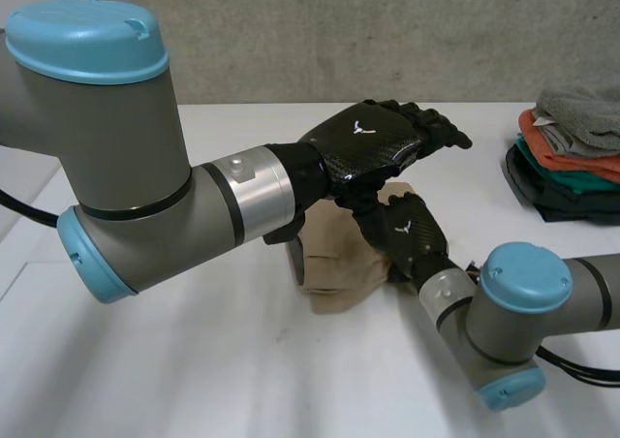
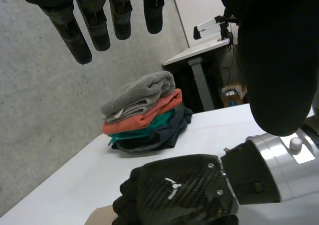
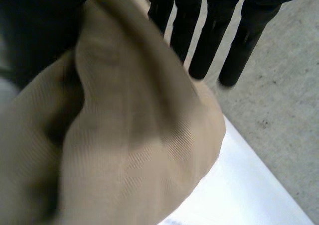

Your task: Fold the laundry.

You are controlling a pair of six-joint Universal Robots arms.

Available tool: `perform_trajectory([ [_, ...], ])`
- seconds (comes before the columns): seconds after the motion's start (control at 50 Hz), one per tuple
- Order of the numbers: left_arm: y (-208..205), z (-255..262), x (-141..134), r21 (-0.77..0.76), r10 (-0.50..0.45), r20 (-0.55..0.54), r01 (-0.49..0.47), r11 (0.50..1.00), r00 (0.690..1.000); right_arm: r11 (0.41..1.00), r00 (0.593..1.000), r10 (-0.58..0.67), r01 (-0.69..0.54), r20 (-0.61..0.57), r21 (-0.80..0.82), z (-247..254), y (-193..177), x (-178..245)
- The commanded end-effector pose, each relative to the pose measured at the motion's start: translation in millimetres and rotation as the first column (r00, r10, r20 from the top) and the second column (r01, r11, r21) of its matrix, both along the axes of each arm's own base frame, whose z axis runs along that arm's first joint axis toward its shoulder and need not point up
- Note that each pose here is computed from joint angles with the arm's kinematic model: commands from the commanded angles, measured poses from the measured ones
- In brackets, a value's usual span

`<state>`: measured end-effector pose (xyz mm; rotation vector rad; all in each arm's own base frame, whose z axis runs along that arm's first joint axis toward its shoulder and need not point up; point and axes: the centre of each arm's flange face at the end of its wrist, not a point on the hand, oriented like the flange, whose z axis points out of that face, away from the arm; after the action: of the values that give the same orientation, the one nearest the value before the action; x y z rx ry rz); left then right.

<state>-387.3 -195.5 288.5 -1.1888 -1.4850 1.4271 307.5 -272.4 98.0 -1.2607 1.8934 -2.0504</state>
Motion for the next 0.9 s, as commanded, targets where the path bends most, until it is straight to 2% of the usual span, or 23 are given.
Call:
perform_trajectory([
  [0.02,0,2,1,-0.004,0.003,-0.003,-0.003,1.000,1.000,0.999,1.000,0.002,-0.001,0.028,-0.051,10,-19,9],
  [0.18,-6,7,6,-0.013,0.028,-0.011,-0.028,1.000,1.000,0.985,0.994,-0.007,0.026,0.107,-0.172,55,-46,17],
  [0.32,-11,26,14,-0.060,0.060,-0.049,-0.063,0.996,0.997,0.951,0.977,-0.061,0.119,0.204,-0.285,111,-88,1],
  [0.48,-16,49,23,-0.119,0.096,-0.107,-0.109,0.987,0.990,0.859,0.924,-0.120,0.280,0.364,-0.428,201,-149,-62],
  [0.56,-14,52,24,-0.125,0.099,-0.112,-0.112,0.986,0.989,0.812,0.892,-0.130,0.346,0.432,-0.470,236,-177,-112],
  [0.58,-14,52,25,-0.123,0.099,-0.111,-0.112,0.986,0.989,0.799,0.885,-0.138,0.365,0.444,-0.478,243,-188,-137],
  [0.64,-12,49,26,-0.114,0.098,-0.103,-0.110,0.987,0.990,0.791,0.879,-0.157,0.385,0.450,-0.476,246,-208,-186],
  [0.7,-11,46,26,-0.106,0.098,-0.096,-0.108,0.988,0.991,0.803,0.878,-0.175,0.388,0.445,-0.452,234,-222,-214],
  [0.78,-9,42,26,-0.099,0.095,-0.088,-0.104,0.990,0.992,0.853,0.882,-0.196,0.369,0.429,-0.368,197,-244,-269],
  [0.9,-8,39,26,-0.092,0.093,-0.084,-0.101,0.991,0.992,0.942,0.889,-0.189,0.284,0.417,-0.177,114,-259,-308],
])
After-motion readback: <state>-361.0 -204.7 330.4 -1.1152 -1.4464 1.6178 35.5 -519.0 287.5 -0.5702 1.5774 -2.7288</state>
